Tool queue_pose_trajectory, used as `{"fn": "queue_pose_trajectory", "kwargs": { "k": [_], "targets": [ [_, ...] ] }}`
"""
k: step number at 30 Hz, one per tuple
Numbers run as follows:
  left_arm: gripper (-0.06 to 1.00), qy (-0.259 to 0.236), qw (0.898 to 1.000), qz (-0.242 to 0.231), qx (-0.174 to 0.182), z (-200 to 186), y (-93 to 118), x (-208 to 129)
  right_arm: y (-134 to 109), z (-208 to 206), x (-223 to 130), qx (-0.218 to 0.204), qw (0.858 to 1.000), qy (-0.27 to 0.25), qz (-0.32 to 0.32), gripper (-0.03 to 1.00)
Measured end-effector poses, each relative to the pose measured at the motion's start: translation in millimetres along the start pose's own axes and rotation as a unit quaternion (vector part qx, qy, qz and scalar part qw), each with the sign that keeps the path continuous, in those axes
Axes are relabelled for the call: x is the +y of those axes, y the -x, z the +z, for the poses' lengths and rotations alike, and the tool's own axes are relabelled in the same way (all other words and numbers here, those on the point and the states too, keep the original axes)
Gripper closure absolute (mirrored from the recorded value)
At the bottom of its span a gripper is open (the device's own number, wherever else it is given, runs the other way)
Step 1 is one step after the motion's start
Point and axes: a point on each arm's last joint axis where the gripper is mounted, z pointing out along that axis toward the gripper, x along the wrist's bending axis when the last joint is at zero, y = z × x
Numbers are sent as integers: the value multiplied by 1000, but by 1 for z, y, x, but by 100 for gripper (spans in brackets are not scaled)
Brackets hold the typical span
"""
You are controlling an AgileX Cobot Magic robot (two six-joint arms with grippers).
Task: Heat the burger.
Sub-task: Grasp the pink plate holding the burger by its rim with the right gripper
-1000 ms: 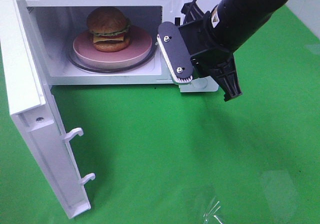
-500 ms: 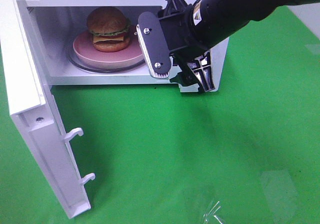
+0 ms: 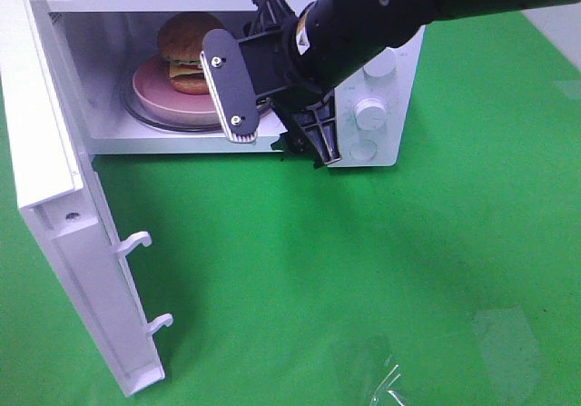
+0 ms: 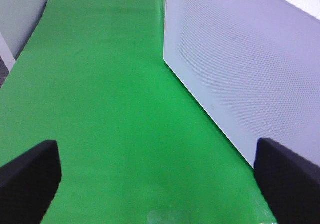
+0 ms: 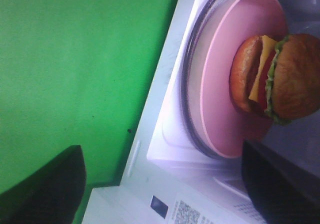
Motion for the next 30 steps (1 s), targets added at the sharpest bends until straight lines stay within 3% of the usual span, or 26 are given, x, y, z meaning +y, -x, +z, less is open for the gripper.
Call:
{"fn": "queue_pose_trajectory", "kwargs": {
  "k": [13, 30],
  "targets": [
    [-3, 0, 1000, 0, 0, 0, 0, 0, 12, 49, 16, 10, 1000, 0, -8, 16],
    [-3, 0, 1000, 0, 0, 0, 0, 0, 21, 86, 5, 13, 1000, -12, 23, 16]
  ]
}}
